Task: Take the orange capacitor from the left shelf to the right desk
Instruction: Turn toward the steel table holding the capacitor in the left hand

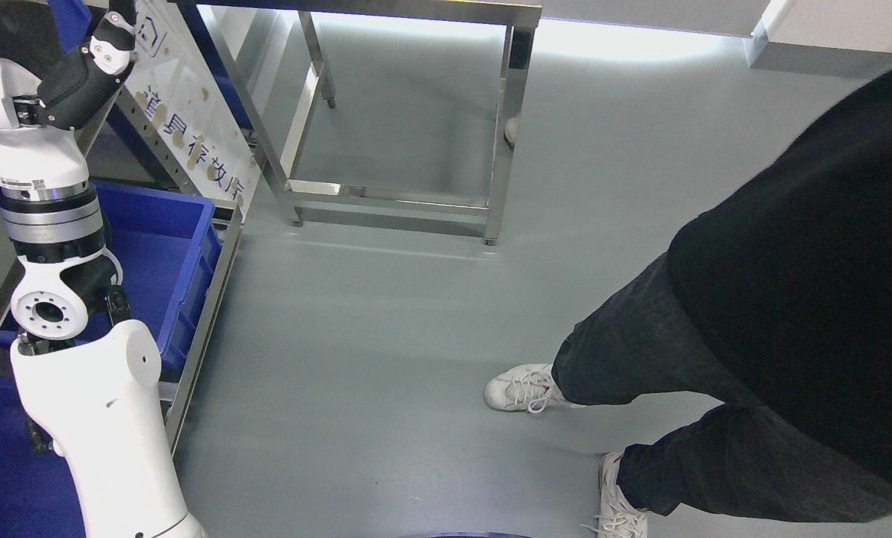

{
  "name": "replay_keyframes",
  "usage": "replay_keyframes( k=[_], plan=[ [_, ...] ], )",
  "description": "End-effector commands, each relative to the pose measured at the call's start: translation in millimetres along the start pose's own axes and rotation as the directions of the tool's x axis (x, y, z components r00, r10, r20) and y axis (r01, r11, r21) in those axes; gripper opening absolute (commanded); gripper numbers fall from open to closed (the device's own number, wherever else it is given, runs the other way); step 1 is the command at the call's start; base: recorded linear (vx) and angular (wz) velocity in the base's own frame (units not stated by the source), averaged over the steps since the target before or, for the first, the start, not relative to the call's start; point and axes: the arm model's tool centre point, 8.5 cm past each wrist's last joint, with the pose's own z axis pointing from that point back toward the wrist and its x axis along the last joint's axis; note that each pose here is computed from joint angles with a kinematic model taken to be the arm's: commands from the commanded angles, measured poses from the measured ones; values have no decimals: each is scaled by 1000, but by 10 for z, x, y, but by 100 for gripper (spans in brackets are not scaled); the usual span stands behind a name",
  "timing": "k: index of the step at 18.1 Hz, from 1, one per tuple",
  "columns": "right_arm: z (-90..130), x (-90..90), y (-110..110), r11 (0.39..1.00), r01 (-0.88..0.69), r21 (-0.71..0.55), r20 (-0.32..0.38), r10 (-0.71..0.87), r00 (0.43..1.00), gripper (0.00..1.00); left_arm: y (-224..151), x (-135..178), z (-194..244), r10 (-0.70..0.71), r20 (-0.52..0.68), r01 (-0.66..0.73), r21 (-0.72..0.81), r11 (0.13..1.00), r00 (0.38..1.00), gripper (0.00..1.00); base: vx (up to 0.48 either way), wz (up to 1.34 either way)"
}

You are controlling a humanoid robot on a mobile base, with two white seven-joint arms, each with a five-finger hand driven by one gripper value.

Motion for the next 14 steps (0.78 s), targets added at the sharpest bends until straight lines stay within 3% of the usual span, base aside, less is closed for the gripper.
replay_keyframes(
  k=[1, 6, 14],
  plan=[
    [-3, -67, -115, 1000, 7, -19, -3, -7, 1000, 100, -548, -10, -24, 94, 9, -91, -142, 986, 996, 22, 108, -312],
    [-3, -67, -115, 1000, 7, -19, -3, -7, 1000, 100, -872, -64, 306, 153, -57, -162, -198, 967, 987, 22, 119, -140],
    [-3, -67, -115, 1000, 7, -19, -3, -7, 1000, 100, -989, -196, 318, 181, -170, -215, -206, 955, 969, 22, 226, 37]
  ],
)
